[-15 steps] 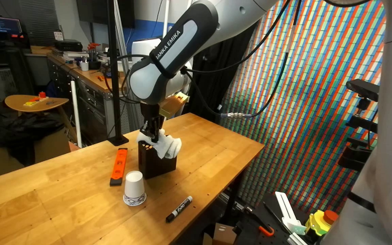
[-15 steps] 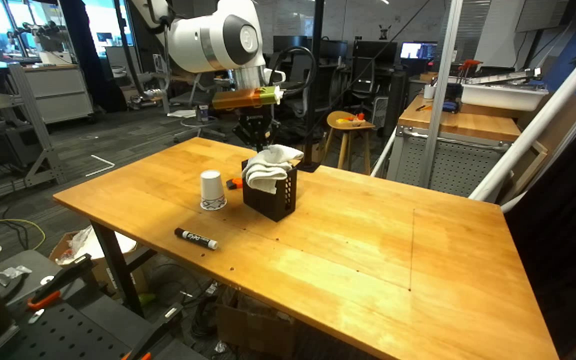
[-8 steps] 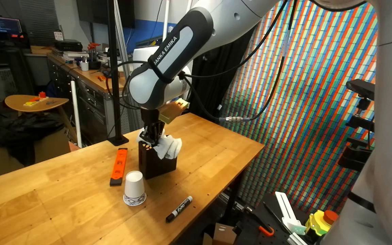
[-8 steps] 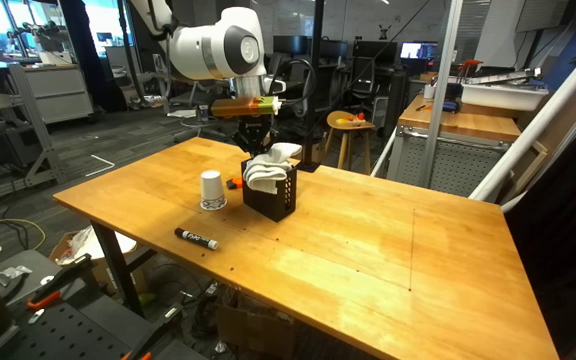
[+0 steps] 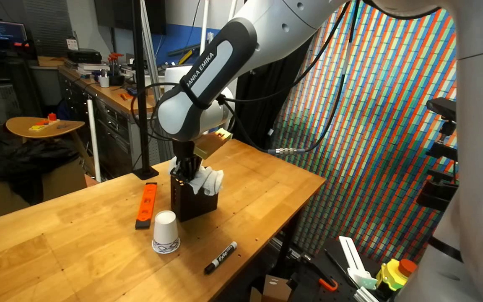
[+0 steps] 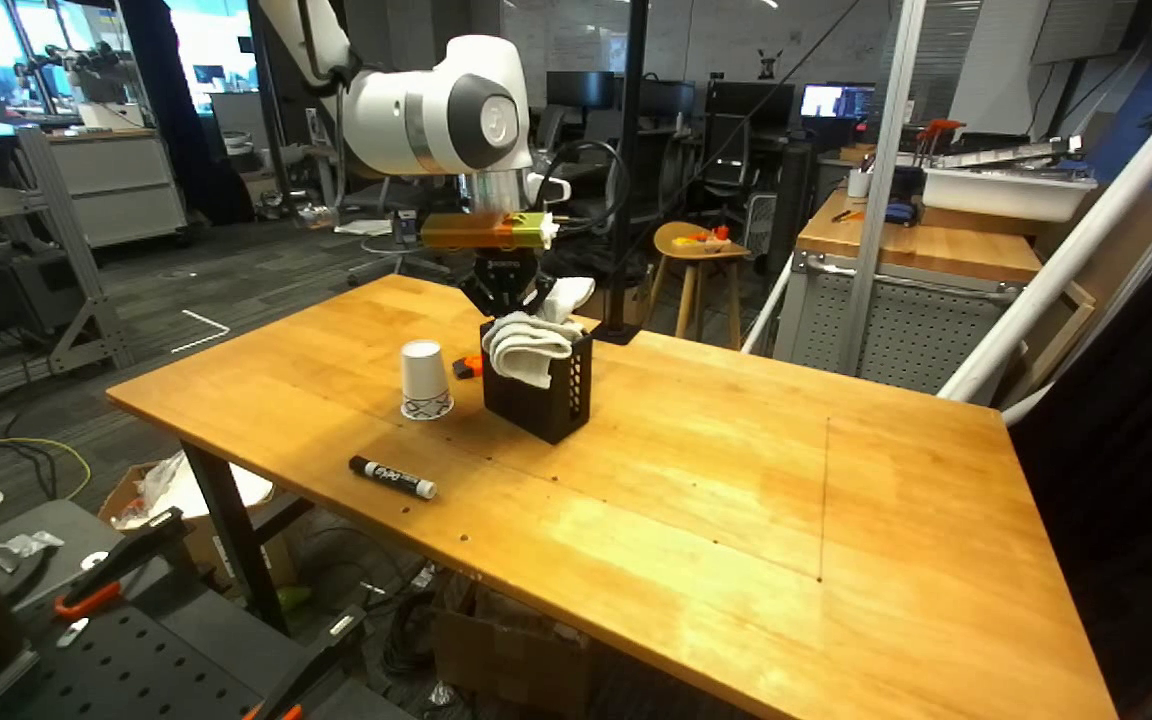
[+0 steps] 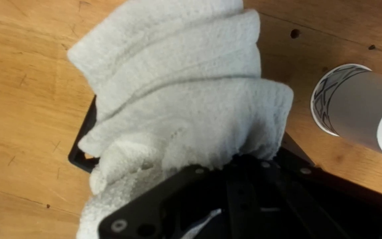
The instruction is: Pick up the white towel and place it on the basket, push the towel into the basket
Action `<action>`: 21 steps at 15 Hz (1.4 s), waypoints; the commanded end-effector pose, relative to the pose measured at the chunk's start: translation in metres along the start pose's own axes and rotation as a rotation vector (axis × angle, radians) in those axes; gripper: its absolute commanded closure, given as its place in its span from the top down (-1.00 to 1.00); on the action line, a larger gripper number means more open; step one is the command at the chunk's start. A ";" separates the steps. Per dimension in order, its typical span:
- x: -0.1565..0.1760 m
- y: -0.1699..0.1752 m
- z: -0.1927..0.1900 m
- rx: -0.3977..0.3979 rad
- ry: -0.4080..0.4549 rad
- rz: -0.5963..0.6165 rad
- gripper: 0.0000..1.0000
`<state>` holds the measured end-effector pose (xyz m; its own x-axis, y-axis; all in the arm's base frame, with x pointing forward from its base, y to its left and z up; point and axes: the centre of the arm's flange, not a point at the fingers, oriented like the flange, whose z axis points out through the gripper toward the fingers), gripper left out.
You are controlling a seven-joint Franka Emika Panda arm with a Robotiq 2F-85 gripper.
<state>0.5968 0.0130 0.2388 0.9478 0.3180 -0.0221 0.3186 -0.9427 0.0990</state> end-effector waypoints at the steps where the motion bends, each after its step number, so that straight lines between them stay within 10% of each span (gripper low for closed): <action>1: -0.008 -0.001 -0.008 0.007 0.014 0.008 -0.87; 11: -0.014 0.000 -0.098 -0.062 0.082 -0.010 -0.87; 21: -0.004 0.018 -0.087 -0.109 0.062 -0.036 -0.87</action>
<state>0.5919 0.0050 0.3296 0.9346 0.3540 0.0344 0.3412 -0.9199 0.1934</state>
